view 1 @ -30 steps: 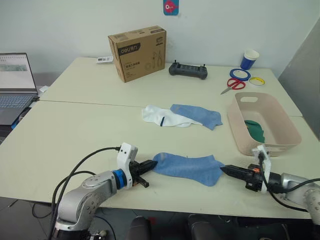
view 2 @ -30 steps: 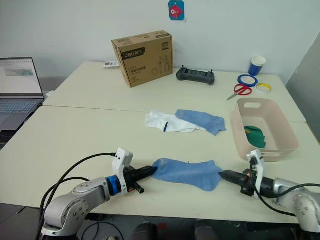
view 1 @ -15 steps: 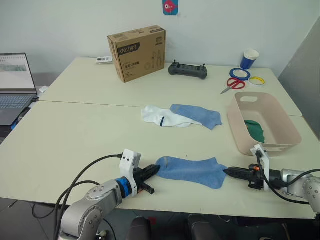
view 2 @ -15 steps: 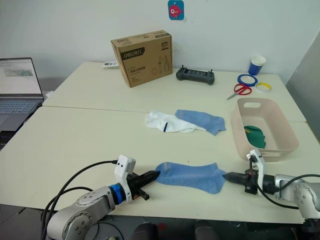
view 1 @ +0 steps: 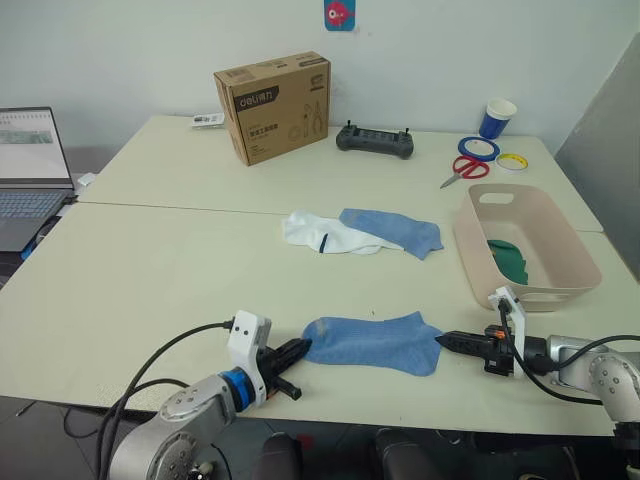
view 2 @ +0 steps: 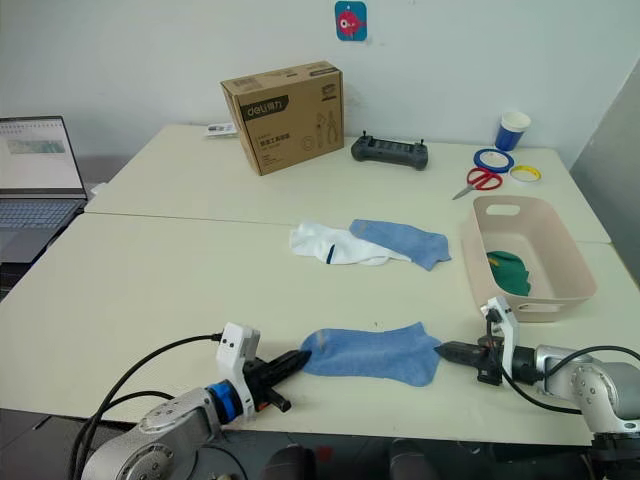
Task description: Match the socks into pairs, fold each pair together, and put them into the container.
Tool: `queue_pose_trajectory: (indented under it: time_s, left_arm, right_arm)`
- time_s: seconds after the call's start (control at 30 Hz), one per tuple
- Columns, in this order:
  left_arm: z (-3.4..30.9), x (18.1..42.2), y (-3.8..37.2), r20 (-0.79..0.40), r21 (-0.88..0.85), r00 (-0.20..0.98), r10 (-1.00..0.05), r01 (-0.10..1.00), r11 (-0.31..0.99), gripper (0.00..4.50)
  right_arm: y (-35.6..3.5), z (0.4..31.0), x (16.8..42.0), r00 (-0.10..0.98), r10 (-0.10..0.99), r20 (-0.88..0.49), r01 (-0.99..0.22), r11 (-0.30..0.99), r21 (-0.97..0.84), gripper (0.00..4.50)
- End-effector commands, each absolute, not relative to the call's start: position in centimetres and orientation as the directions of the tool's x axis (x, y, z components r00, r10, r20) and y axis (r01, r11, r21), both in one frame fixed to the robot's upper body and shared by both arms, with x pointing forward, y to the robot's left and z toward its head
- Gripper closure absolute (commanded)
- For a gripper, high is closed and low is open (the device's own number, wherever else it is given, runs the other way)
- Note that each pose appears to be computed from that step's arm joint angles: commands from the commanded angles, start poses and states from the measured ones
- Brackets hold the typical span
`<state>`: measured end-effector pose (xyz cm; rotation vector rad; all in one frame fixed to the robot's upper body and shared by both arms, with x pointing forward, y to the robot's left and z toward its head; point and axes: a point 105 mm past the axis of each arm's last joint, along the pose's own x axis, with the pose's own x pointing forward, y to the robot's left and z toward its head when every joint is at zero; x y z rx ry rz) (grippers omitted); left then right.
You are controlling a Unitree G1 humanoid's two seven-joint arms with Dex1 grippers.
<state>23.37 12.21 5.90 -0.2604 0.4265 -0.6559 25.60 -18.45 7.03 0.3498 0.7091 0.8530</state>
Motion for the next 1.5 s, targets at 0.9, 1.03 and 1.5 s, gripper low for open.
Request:
queue_pose_trajectory:
  time_s: [0.9,1.03,1.5]
  left_arm:
    - [11.6,23.5,16.2,-0.231,0.028,0.668,-0.707,0.731,0.682,1.33]
    - [12.2,24.8,12.8,-0.240,0.199,0.504,-0.830,0.862,0.466,1.97]
    - [8.2,26.8,5.7,-0.349,0.135,0.170,-0.921,0.982,0.130,4.50]
  right_arm:
    - [-18.1,14.3,27.4,0.663,0.706,-0.248,-0.693,0.705,0.155,0.74]
    - [-13.0,14.0,27.0,0.523,0.818,-0.240,-0.851,0.518,-0.090,0.92]
    - [-10.0,6.7,26.7,0.366,0.879,-0.306,-0.930,0.333,-0.155,4.46]
